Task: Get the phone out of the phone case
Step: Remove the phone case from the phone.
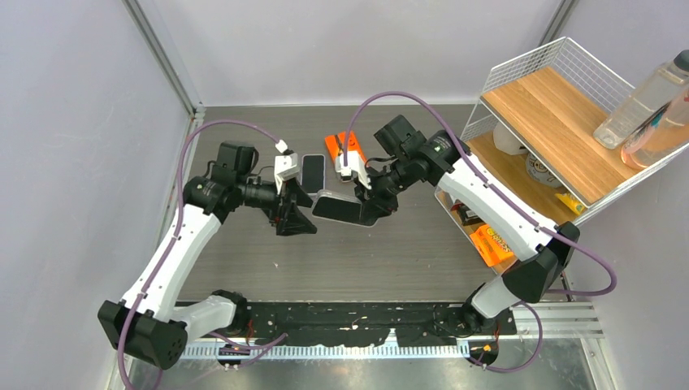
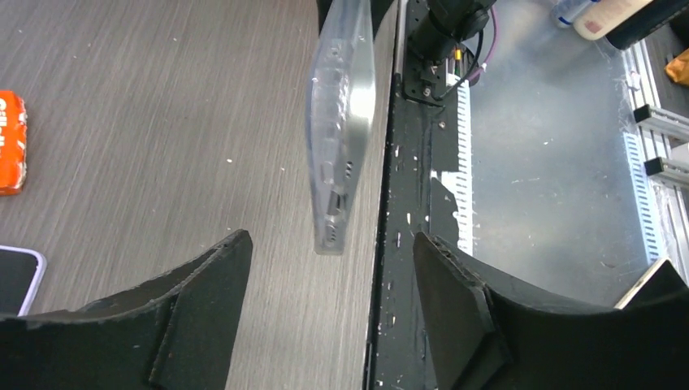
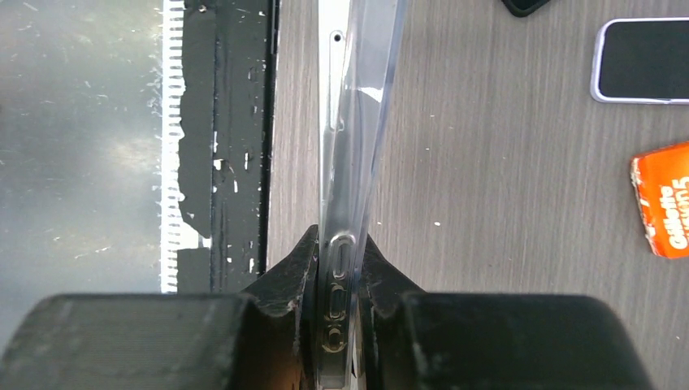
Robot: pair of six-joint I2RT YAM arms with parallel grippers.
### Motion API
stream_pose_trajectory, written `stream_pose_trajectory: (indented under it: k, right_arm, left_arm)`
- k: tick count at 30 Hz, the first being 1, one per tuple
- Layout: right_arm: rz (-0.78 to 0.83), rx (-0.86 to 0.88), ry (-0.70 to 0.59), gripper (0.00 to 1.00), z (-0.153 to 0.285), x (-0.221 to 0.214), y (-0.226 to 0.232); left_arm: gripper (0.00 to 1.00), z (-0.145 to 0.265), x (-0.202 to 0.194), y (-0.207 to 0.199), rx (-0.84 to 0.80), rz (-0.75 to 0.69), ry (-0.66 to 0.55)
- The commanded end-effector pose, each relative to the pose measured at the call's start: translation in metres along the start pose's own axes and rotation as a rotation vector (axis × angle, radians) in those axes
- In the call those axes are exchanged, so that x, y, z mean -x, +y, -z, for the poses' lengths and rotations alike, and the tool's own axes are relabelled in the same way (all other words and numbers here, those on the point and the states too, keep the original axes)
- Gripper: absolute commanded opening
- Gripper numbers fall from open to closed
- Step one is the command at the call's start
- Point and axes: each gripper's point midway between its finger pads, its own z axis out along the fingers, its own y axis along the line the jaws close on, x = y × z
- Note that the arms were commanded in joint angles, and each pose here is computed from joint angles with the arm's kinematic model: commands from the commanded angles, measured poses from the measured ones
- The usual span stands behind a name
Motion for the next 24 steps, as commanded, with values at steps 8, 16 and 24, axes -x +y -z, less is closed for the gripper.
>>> stream_pose_trajectory:
  k: [8,16,24]
  right_arm:
    - [0.027,0.087,-0.104,0.05,0.009,0.027,0.014]
    - [0.013,0.101,-0.107,0.05,0.008,0.028,0.013]
    - [0.003,0.113,-0.110,0.05,0.007,0.029,0.012]
  left_arm:
    - [0.56,-0.011,0.011,0.006,-0.013,-0.093,-0.059]
    - [0.52,-0.014,0.005,0.003,-0.030,-0.159,-0.076]
    - [0.34,-0.020,0.006,0.003,-0.041,-0.201,-0.093]
